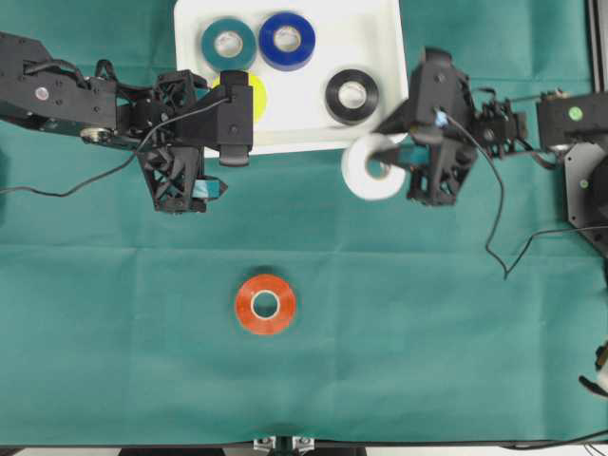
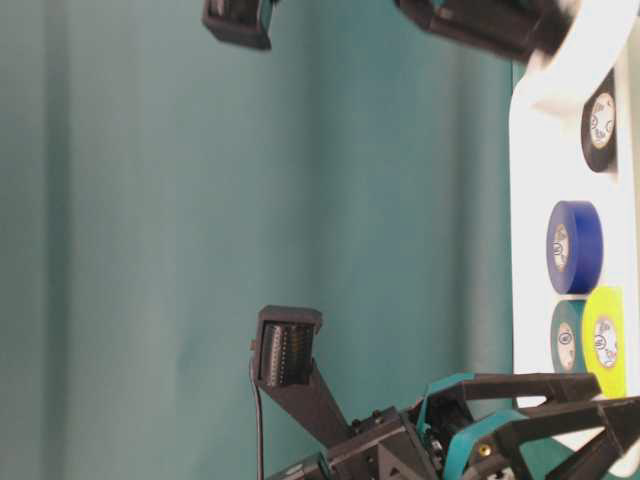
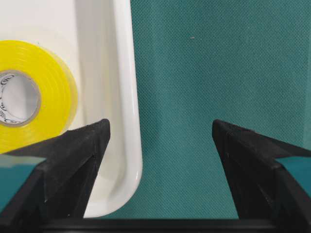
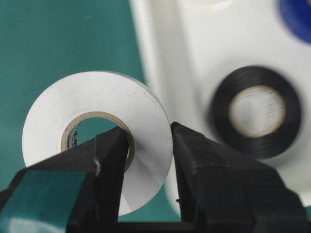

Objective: Put the tape alternately from left to right into the white case.
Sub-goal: 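Carry the white roll with the right gripper into the tray's top-right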

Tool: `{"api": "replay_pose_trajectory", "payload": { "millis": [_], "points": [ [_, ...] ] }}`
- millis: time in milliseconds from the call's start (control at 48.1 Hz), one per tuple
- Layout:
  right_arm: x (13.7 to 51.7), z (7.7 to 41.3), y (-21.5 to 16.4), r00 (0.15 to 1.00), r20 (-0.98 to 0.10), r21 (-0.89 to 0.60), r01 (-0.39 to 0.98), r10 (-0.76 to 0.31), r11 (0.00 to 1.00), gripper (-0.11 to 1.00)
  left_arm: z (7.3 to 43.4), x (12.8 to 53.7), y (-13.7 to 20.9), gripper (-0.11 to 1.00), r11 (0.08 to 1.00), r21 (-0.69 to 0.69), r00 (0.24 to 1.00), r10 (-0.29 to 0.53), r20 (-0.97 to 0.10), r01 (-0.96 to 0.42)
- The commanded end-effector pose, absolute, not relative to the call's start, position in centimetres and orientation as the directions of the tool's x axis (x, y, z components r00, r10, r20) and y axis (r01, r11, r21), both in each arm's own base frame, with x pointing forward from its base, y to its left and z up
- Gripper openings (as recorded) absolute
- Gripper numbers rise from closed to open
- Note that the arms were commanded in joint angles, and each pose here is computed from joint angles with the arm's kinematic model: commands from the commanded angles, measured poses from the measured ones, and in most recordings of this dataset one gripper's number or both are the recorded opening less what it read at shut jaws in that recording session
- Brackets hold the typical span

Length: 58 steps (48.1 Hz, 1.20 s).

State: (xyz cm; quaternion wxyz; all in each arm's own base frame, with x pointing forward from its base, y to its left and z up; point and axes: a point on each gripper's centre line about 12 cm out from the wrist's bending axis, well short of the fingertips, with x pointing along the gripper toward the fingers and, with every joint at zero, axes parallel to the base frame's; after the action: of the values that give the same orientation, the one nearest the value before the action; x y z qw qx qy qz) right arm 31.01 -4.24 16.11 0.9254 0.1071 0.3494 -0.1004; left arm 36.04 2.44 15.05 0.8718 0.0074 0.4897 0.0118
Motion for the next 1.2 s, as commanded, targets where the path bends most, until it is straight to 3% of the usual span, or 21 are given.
{"api": "replay_pose_trajectory", "payload": {
  "millis": [0, 498, 1184],
  "points": [
    [32.3, 17.4, -6.1, 0.76, -0.632, 0.102, 0.276, -0.152, 0.956, 0.28, 16.6, 36.5, 2.2, 0.77, 1.0, 0.025, 0.561, 0.027, -0.827, -0.011],
    [33.7, 16.3, -14.7, 0.695, -0.647, 0.023, 0.427, -0.312, 0.904, 0.28, 16.5, 36.5, 2.0, 0.77, 1.0, 0.025, 0.56, 0.023, -0.828, -0.003],
    [33.8, 14.9, -18.9, 0.675, -0.643, 0.018, 0.486, -0.362, 0.873, 0.28, 16.4, 36.4, 1.6, 0.77, 1.0, 0.025, 0.558, 0.016, -0.83, 0.008]
  ]
}}
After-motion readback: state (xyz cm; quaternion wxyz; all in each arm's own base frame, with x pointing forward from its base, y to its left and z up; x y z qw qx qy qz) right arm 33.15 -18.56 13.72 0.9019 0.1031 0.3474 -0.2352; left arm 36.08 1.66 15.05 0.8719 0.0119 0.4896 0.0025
